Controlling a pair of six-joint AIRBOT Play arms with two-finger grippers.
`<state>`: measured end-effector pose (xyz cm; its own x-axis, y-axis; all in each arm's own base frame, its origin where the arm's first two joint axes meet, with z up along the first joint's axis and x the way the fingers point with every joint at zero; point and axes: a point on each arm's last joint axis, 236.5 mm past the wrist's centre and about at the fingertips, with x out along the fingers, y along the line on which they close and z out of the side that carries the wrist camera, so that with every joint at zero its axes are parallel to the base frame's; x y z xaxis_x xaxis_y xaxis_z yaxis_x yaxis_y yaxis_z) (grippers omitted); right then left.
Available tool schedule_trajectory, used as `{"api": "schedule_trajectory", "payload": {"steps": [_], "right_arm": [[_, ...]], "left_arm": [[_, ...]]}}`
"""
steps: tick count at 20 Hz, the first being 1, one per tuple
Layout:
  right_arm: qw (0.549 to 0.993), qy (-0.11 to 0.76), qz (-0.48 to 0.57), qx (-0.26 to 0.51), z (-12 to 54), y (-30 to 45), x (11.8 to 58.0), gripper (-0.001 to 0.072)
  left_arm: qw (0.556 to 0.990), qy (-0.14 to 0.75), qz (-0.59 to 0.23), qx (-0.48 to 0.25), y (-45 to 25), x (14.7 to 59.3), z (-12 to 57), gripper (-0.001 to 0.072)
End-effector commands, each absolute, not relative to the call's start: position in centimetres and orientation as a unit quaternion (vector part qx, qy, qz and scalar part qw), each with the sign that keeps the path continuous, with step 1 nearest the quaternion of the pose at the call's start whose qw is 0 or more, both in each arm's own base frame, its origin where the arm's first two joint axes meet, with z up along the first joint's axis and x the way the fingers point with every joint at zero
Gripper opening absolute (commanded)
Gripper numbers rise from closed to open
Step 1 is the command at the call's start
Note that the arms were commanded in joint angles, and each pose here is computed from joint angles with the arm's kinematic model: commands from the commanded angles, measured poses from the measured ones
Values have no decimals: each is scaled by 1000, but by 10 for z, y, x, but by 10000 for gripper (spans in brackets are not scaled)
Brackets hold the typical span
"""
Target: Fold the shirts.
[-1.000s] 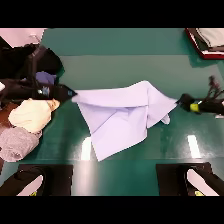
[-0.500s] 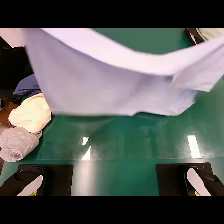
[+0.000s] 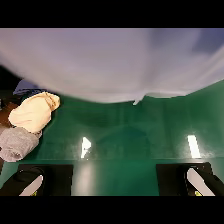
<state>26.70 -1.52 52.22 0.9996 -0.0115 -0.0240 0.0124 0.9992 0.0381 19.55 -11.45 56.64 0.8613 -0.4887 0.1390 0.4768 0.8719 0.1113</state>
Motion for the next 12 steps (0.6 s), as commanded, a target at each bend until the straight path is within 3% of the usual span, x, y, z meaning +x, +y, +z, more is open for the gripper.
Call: {"api": "schedule_trajectory", "payload": {"steps": [1, 4, 8, 12], "right_arm": [[993, 31, -112, 6, 513, -62, 254, 14], [987, 117, -109, 29, 458, -73, 283, 14], [946, 310, -37, 91, 345, -60, 343, 14], [903, 416, 16, 103, 244, -32, 412, 14]], "left_arm": [[986, -42, -157, 39, -73, 211, 549, 23], [990, 113, -71, 37, -36, 265, 459, 23], [955, 282, -85, 14, -55, 337, 305, 23], [939, 326, -103, -25, -79, 406, 197, 23]]}}
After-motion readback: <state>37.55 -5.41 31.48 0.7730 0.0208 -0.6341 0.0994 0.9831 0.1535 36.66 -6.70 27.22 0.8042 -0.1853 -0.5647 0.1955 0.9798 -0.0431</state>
